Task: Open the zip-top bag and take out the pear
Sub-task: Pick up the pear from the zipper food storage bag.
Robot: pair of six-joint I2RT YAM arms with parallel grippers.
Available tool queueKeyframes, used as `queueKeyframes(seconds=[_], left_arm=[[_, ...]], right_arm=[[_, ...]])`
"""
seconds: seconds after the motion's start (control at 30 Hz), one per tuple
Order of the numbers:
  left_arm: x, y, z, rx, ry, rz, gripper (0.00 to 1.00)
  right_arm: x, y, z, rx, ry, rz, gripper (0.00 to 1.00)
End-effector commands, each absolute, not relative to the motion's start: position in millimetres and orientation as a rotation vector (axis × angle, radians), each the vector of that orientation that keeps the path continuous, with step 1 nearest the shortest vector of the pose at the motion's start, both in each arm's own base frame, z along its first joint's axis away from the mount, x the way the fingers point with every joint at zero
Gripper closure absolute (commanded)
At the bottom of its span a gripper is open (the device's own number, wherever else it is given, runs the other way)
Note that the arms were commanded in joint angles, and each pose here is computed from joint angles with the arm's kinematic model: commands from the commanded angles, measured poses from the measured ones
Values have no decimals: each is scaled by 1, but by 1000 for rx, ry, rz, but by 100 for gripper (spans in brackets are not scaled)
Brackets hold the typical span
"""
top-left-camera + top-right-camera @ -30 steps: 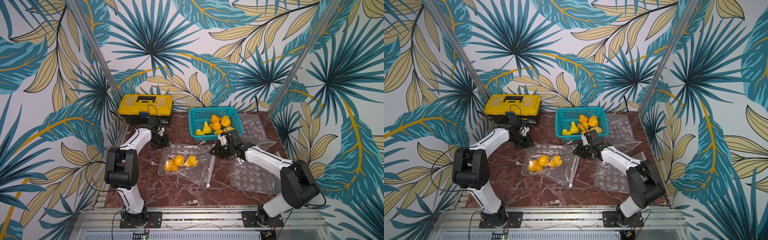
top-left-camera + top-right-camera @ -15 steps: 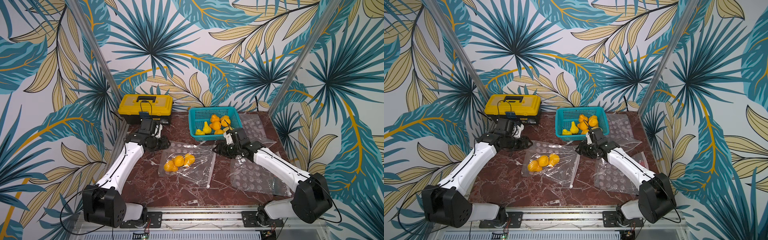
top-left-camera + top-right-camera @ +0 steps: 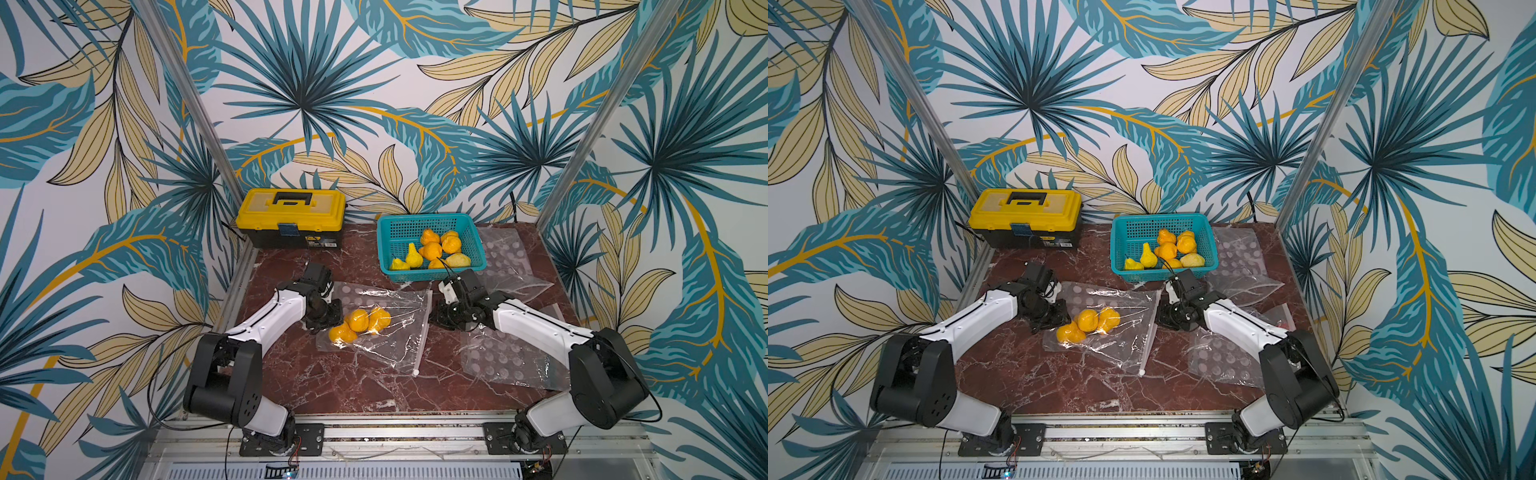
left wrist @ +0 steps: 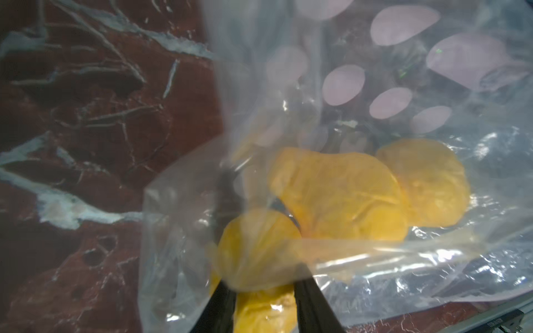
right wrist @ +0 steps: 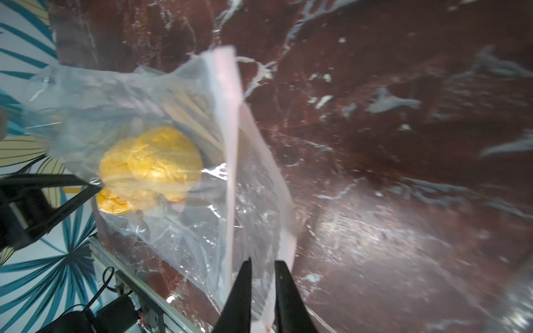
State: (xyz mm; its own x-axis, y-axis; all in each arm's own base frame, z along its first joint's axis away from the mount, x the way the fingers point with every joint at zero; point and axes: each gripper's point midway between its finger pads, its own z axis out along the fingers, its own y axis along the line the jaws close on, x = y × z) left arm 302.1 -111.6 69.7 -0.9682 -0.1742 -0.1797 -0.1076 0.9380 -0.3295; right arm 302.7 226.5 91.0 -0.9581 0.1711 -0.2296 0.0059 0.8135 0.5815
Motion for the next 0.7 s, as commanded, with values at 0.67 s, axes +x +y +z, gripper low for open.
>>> queueKeyframes(seconds=[0.67], left_arm=[[299,-121,10,-125,2984,-525,89]], right_arm=[[345,298,61,116,2518,1055,68]])
